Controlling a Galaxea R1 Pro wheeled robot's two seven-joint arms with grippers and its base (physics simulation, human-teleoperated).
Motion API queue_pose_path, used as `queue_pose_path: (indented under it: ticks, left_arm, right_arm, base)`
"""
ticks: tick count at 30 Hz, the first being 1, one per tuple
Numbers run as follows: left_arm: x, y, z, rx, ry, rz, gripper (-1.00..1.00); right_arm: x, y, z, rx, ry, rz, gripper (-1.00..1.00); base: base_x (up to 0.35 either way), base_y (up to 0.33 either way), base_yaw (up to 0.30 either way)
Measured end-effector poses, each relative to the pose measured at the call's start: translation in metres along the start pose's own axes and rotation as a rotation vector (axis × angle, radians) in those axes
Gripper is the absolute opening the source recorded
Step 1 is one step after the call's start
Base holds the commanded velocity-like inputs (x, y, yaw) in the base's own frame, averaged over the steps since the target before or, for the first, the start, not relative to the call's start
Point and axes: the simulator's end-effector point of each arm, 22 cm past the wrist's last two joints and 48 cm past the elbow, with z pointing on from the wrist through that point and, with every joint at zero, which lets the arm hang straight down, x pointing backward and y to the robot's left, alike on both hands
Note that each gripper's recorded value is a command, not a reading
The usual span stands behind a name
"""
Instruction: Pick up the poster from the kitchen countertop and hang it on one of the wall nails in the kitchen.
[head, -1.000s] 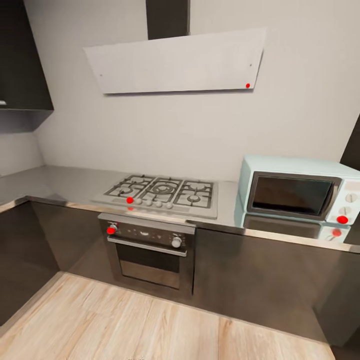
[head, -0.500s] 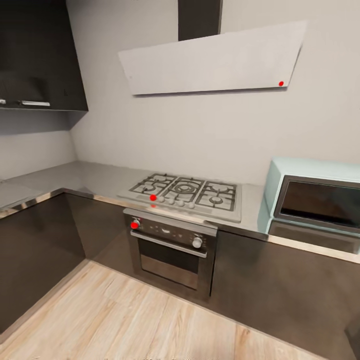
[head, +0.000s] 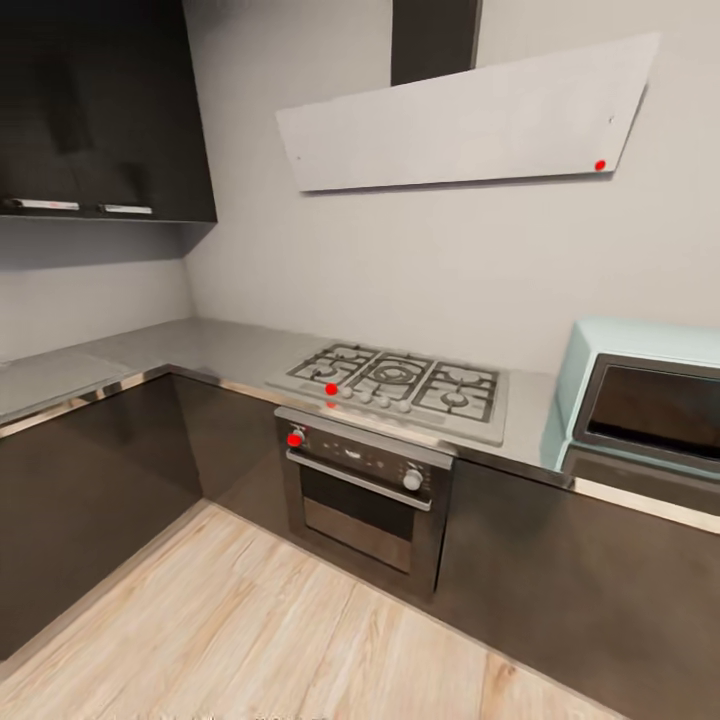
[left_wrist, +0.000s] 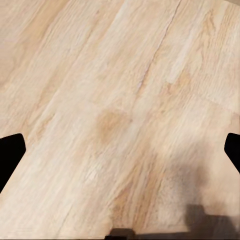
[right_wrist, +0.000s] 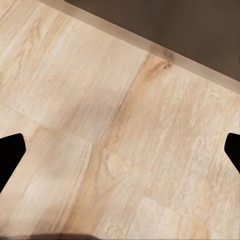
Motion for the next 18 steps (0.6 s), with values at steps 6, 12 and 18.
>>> queue_pose_path:
  ticks: [6, 12, 18]
  left_arm:
    - [0.0078, 0.0003, -0.0004, -0.001, 0.016, 0.0, 1.0]
    - [0.0084, 0.0003, -0.0004, -0.001, 0.018, 0.0, 1.0]
    - [0.0095, 0.0004, -0.0004, -0.001, 0.02, 0.0, 1.0]
  right_arm:
    - [-0.0001, 0.0, 0.0, 0.0, 0.0, 0.0, 1.0]
    - [0.0001, 0.0005, 0.0, -0.001, 0.0, 0.0, 1.0]
    - [0.0013, 0.0004, 0.0001, -0.001, 0.003, -0.001, 1.0]
  base:
    - [0.0, 0.0, 0.293]
    - [0.0, 0.0, 0.293]
    - [0.0, 0.059, 0.263]
